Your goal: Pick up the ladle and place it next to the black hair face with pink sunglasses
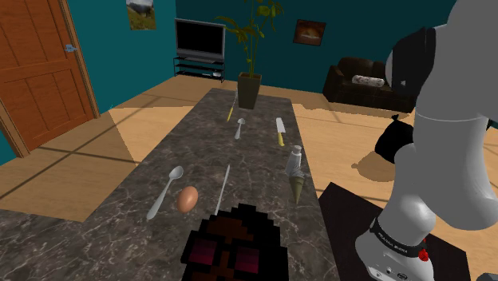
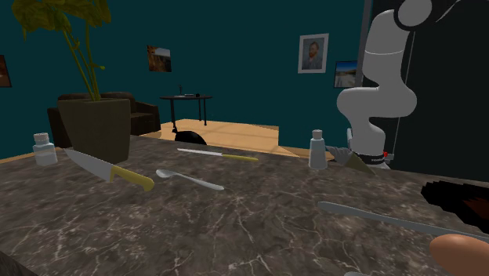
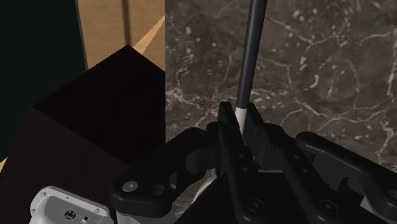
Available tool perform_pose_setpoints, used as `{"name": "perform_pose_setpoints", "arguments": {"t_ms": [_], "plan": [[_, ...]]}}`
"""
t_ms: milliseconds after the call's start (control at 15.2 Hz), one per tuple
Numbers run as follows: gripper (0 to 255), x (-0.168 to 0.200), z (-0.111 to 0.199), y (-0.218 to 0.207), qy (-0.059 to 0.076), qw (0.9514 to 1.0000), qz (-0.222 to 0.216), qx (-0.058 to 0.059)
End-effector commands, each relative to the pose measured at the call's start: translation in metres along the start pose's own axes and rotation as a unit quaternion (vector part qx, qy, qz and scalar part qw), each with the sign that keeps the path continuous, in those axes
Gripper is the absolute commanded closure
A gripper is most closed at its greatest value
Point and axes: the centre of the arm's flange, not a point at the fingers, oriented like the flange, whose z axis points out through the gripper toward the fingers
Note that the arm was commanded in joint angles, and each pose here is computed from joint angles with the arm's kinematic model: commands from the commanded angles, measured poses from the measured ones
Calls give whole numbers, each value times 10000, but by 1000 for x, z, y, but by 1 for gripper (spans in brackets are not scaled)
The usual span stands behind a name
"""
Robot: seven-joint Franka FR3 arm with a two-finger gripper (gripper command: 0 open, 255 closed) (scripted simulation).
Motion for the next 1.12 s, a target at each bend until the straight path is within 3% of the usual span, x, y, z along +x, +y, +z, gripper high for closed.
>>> {"name": "perform_pose_setpoints", "arguments": {"t_ms": [0,726,1056], "plan": [[255,0,11,-1,-1,10000,0,1],[255,-2,68,-7,-1,10000,0,1],[255,-2,68,-7,-1,10000,0,1]]}}
